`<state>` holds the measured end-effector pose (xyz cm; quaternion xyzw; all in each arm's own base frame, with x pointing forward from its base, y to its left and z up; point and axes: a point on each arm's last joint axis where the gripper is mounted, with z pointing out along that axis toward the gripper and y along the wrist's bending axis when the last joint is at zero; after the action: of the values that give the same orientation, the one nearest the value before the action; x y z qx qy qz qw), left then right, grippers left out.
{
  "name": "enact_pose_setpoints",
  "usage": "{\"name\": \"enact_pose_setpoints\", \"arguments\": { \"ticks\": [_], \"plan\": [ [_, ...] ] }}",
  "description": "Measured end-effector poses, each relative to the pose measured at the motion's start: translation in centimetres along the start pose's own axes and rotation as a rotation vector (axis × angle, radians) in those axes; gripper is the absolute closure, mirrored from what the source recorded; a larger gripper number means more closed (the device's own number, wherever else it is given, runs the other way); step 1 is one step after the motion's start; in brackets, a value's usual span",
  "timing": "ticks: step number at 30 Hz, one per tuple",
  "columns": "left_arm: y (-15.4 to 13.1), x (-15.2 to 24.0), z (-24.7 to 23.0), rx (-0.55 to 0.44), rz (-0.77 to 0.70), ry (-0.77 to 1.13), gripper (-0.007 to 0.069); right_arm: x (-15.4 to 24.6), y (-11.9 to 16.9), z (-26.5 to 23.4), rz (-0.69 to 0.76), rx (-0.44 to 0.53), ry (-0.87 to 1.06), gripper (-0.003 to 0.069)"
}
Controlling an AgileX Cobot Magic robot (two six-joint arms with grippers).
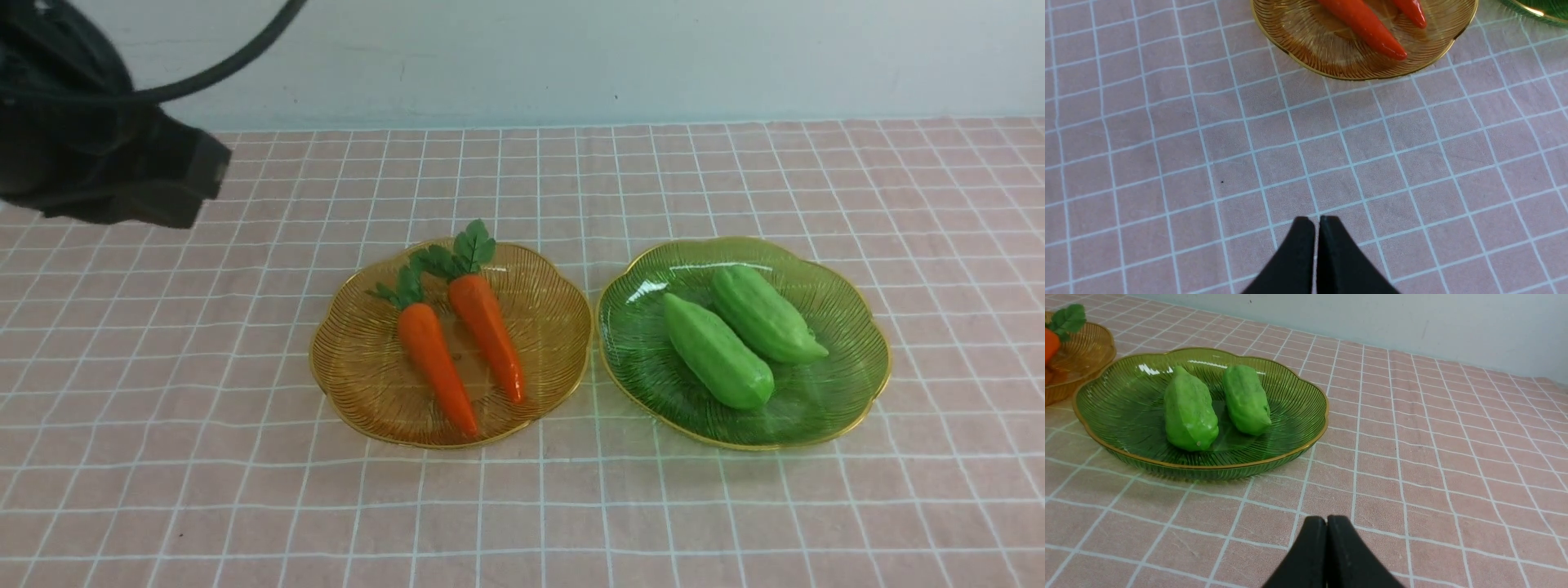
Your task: Put different types of vegetables on the plate.
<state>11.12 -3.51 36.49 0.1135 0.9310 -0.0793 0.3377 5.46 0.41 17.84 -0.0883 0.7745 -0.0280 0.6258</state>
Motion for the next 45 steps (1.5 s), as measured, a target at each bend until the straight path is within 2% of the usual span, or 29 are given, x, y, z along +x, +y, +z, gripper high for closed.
{"name": "enact_pose_setpoints", "arguments": {
  "ticks": [6, 13, 21, 28, 45],
  "plan": [
    [0.3, 4.6, 1.2, 0.000, -0.010, -0.085, 0.0629, 0.0, 0.0, 0.0, 0.011, -0.003, 0.000, 0.0674],
    [0.6, 8.0, 3.0, 0.003, -0.037, -0.220, 0.0629, 0.0, 0.1, 0.0, 0.042, -0.013, -0.001, 0.0674],
    [0.9, 8.9, 5.3, 0.021, -0.127, -0.408, 0.0629, 0.0, 0.1, 0.0, 0.046, -0.014, 0.000, 0.0674],
    [1.0, 8.5, 6.0, 0.033, -0.144, -0.575, 0.0629, 0.0, 0.1, 0.0, 0.051, -0.014, -0.001, 0.0674],
    [1.1, 8.4, 5.9, 0.033, -0.140, -0.595, 0.0629, 0.0, 0.1, 0.0, 0.057, -0.015, 0.000, 0.0676]
  ]
}}
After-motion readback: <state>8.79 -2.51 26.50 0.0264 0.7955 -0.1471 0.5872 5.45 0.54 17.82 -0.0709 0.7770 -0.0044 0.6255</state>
